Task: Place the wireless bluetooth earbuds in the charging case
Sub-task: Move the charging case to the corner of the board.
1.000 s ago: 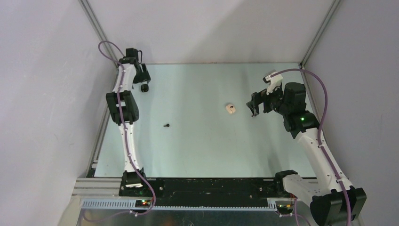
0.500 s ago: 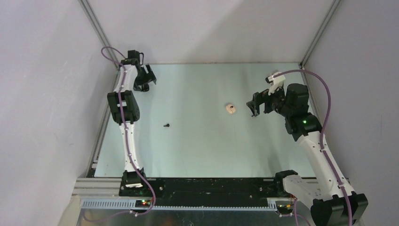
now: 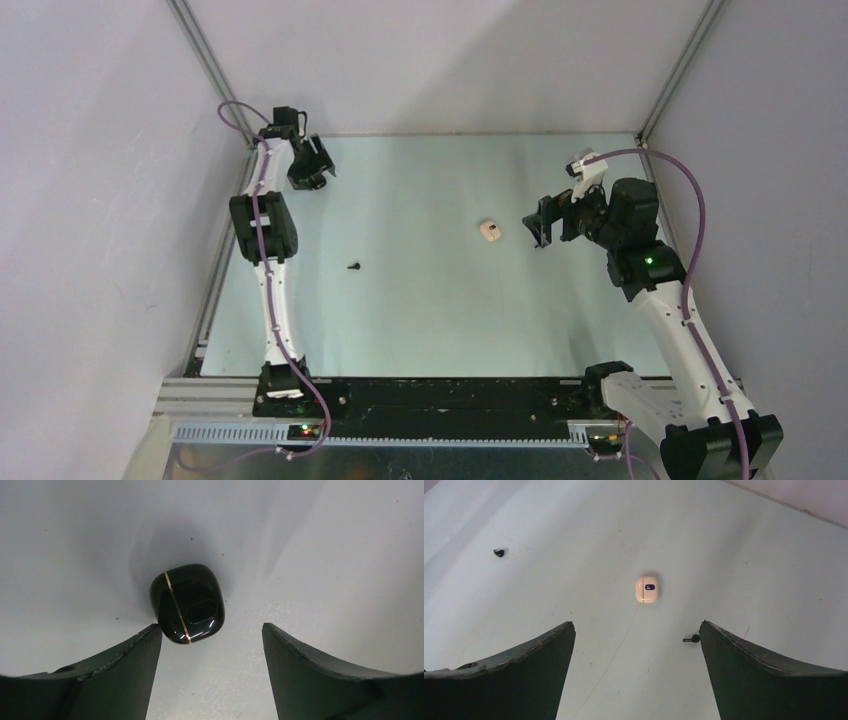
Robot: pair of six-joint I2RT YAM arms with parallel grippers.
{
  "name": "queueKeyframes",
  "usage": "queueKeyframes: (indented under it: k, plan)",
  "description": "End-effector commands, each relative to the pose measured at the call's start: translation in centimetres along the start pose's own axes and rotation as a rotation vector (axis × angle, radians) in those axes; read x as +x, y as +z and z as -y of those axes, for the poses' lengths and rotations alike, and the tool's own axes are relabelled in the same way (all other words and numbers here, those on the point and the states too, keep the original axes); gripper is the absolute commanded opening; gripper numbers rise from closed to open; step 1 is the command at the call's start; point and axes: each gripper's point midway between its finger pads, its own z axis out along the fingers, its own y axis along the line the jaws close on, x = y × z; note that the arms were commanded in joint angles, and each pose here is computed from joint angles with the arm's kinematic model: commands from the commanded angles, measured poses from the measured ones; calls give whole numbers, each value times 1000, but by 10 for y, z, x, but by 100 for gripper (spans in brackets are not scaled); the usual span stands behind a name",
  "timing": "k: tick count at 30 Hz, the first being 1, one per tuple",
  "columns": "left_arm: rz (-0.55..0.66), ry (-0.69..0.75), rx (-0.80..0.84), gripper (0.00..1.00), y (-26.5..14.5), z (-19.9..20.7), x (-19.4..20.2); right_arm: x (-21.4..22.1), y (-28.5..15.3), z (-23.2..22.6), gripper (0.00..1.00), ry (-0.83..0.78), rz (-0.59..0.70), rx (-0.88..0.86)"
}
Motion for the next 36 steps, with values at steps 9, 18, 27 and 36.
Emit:
queueKeyframes:
  k: [9, 18, 27, 36]
  plan:
    - [-13, 6, 56, 73, 1, 19, 7, -17, -4, -8, 99, -12, 53, -30]
    - [8, 71, 158, 98, -31, 33, 16, -15, -3, -8, 99, -16, 46, -30]
    - [248, 39, 145, 99, -72, 42, -50, -15, -2, -7, 99, -23, 44, -23]
    - [359, -118, 138, 99, -44, 39, -87, -11, 3, -1, 99, -15, 27, -7]
